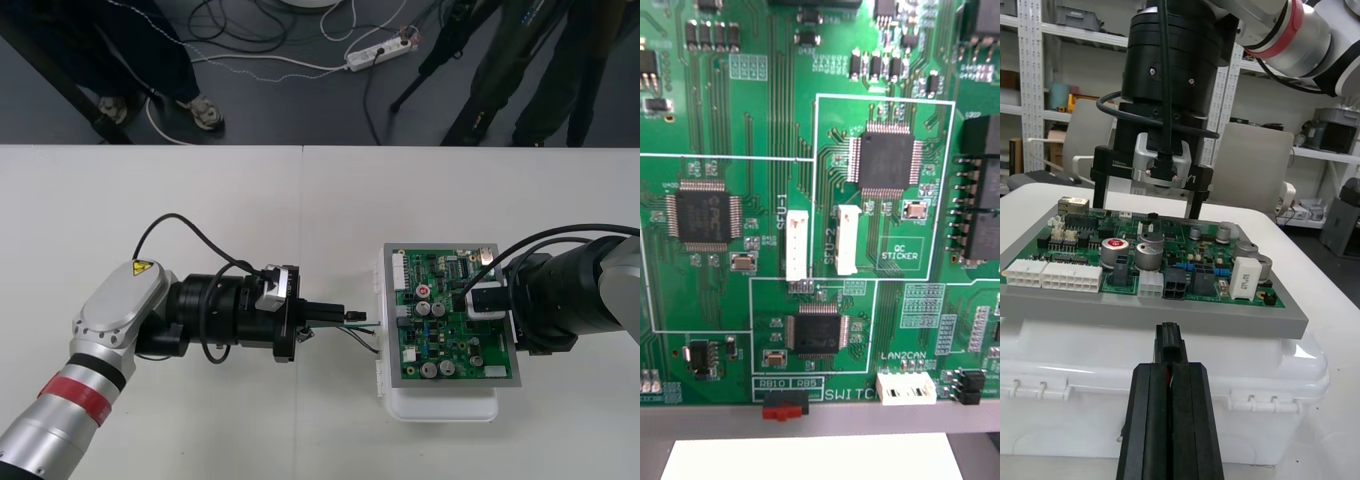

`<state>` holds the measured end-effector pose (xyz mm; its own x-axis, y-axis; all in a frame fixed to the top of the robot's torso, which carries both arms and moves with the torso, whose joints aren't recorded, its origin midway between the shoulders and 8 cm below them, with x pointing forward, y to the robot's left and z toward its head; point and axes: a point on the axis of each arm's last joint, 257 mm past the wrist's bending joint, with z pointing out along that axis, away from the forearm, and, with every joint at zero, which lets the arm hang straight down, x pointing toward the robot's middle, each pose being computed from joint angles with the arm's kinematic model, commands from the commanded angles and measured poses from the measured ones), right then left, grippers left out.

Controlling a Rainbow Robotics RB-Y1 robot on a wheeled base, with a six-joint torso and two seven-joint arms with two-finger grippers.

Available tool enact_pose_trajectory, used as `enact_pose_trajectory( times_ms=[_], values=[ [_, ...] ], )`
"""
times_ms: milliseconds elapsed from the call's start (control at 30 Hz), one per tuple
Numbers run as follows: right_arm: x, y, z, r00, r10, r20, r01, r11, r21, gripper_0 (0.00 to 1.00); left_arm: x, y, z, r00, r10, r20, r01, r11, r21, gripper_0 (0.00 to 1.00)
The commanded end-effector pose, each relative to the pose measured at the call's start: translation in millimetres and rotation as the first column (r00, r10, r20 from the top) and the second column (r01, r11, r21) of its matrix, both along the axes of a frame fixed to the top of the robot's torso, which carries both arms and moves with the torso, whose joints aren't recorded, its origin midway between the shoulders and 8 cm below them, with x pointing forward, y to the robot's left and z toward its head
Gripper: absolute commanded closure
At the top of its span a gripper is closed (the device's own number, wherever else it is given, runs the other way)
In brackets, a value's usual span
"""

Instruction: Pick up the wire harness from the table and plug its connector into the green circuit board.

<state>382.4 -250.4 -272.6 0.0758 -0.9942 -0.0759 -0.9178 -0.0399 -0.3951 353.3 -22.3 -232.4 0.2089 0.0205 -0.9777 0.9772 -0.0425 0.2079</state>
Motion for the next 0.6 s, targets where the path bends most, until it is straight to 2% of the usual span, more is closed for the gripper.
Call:
enact_pose_trajectory(
  times_ms=[33, 600],
  values=[
    [-4.7, 14.6, 5.5, 1.000, -0.007, 0.011, 0.006, 1.000, 0.028, 0.00, 3.9, -25.1, 16.0, 0.994, -0.022, 0.106, 0.024, 1.000, -0.015, 1.00],
    [-11.2, 9.9, -3.2, 0.998, -0.060, -0.010, 0.060, 0.997, 0.037, 0.00, 3.2, -40.1, 14.9, 0.993, -0.016, 0.118, 0.019, 1.000, -0.018, 1.00]
  ],
)
